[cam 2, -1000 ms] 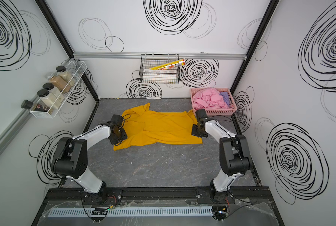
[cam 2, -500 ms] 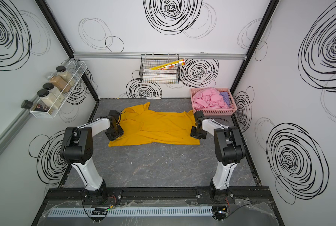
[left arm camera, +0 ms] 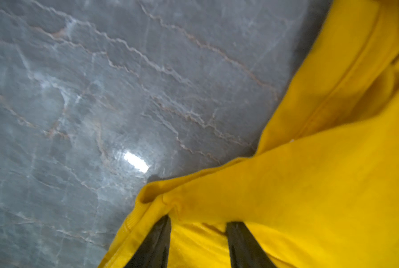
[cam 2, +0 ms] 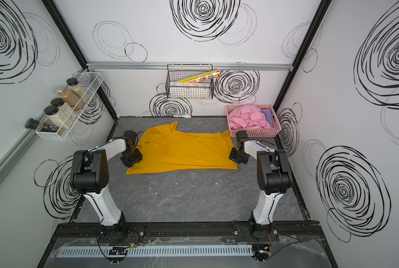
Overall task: Fold and stack t-shirts
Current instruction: Smooth out the T-shirt at the center of the board, then move the T-shirt to the center of the board.
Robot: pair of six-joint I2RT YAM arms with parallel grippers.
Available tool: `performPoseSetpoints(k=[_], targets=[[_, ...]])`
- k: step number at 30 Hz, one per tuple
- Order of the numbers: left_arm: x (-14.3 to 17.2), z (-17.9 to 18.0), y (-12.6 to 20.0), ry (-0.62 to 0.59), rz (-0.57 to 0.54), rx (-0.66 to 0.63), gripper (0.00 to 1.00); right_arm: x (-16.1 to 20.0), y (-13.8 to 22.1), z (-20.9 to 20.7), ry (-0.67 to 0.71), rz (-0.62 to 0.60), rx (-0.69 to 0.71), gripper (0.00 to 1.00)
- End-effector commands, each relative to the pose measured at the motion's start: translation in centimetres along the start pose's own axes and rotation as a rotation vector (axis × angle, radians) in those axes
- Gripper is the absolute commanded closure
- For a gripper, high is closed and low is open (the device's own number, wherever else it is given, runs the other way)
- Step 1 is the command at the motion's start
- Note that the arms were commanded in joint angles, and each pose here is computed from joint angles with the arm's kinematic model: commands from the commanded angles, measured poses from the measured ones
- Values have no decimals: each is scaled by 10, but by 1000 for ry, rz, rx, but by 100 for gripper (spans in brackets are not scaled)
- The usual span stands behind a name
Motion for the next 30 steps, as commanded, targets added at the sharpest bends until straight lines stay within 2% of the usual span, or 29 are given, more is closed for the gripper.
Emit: performPoseSetpoints(k=[1,4,8,12,14,16,20,25,30], targets=[[-5,15,-5,14,24,-59,54,10,-3,-25,-17,11,135,100],[-9,14,9,12,-14,-33,55,0,21,-19,-3,-48,131,100],[-7,1,52,-19,-133,73,53,-21,70,-1,24,-155,72,100],[14,-20,95,-113,-235,229,46,-28,102,18,53,-205,-43,100],[25,-28,104,-155,-245,334,44,-26,104,28,83,-207,-63,100],[31,-32,103,-166,-220,395,43,-22,98,37,111,-194,-69,100],[27,-41,90,-199,-198,384,44,-12,80,48,145,-150,-84,100],[19,-58,64,-242,-137,285,47,8,56,57,194,-90,-80,100],[24,-63,35,-266,-84,178,48,21,33,50,196,-42,-62,100]])
Point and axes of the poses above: each gripper's point midway between its finger pads, its own y axis back along the fingers, its own z axis along the line the jaws close on, x = y × z, the point moved 10 cm from there along y, back along the fingers, and after that the axes turned 8 degrees about -y, right-handed, at the moved point
